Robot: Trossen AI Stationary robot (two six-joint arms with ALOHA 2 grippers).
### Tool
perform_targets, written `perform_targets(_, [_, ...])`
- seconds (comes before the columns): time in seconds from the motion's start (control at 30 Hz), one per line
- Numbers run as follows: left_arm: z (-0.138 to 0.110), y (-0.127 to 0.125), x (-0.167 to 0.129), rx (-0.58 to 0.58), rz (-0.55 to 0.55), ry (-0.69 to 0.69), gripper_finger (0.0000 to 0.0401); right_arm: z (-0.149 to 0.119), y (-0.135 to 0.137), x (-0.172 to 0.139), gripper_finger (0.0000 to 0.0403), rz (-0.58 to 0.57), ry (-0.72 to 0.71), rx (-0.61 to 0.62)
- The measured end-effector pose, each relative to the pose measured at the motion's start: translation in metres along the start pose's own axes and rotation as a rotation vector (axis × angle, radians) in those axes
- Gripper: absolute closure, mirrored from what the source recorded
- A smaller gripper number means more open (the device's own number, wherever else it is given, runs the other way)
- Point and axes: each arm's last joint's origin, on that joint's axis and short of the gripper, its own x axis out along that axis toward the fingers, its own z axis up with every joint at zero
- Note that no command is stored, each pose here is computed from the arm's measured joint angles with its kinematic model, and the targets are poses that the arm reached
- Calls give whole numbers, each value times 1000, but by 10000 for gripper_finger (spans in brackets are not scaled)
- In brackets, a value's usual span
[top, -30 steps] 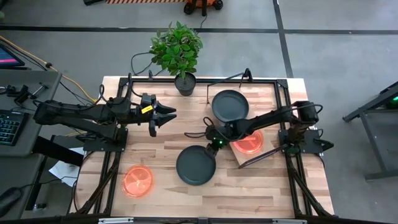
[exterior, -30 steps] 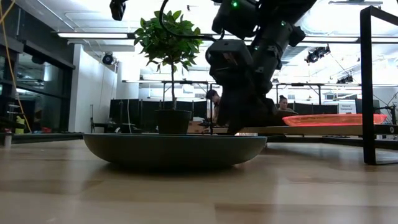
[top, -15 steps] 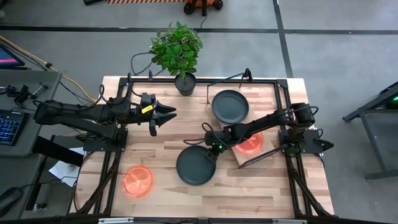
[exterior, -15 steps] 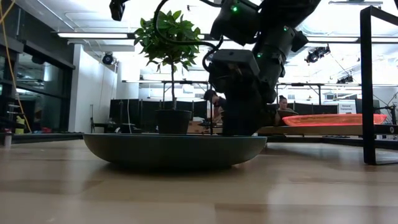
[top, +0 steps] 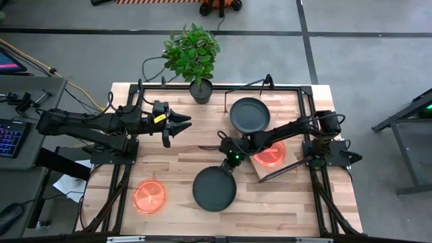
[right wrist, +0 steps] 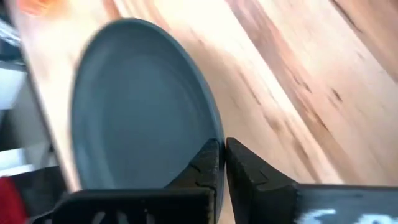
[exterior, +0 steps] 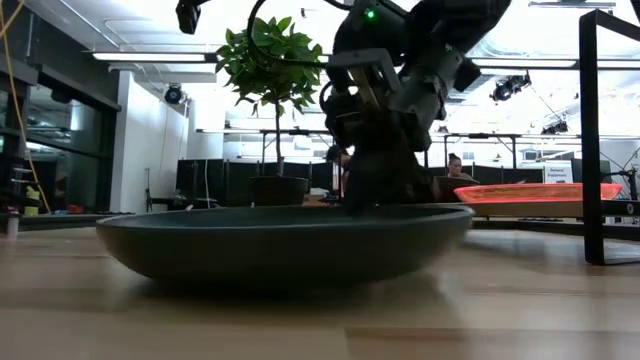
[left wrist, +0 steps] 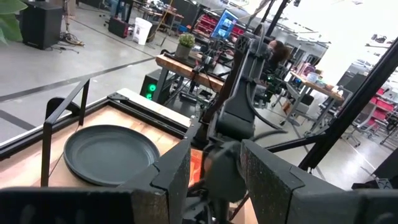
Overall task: Place and stack plates onto a shelf
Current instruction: Stack the black plate on top of the stacked black plates on the shelf
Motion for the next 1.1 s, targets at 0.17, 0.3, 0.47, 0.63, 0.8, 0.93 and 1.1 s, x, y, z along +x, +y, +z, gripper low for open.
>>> perform_targets(0.17, [0,0,0,0,0,0,271,14,0,-5,402,133,-6,3])
perform_targets(0.3, [0,0,0,0,0,1,271,21,-3,-8,402,165,-21,23])
perform_targets(0.47, [-1,1,0,4,6,15,271,29,-2,-21,402,211,-58,17])
perform_targets(0.63, [-3,1,0,7,11,27,271,37,2,-43,403,262,-101,-15])
perform_targets(0.8, [-3,1,0,17,11,27,271,42,6,-64,402,304,-136,-45])
perform_targets(0.93, [-3,1,0,22,11,27,271,44,6,-75,402,317,-162,-53])
perform_targets(1.1, [-3,1,0,25,11,27,271,45,2,-76,403,267,-176,-32])
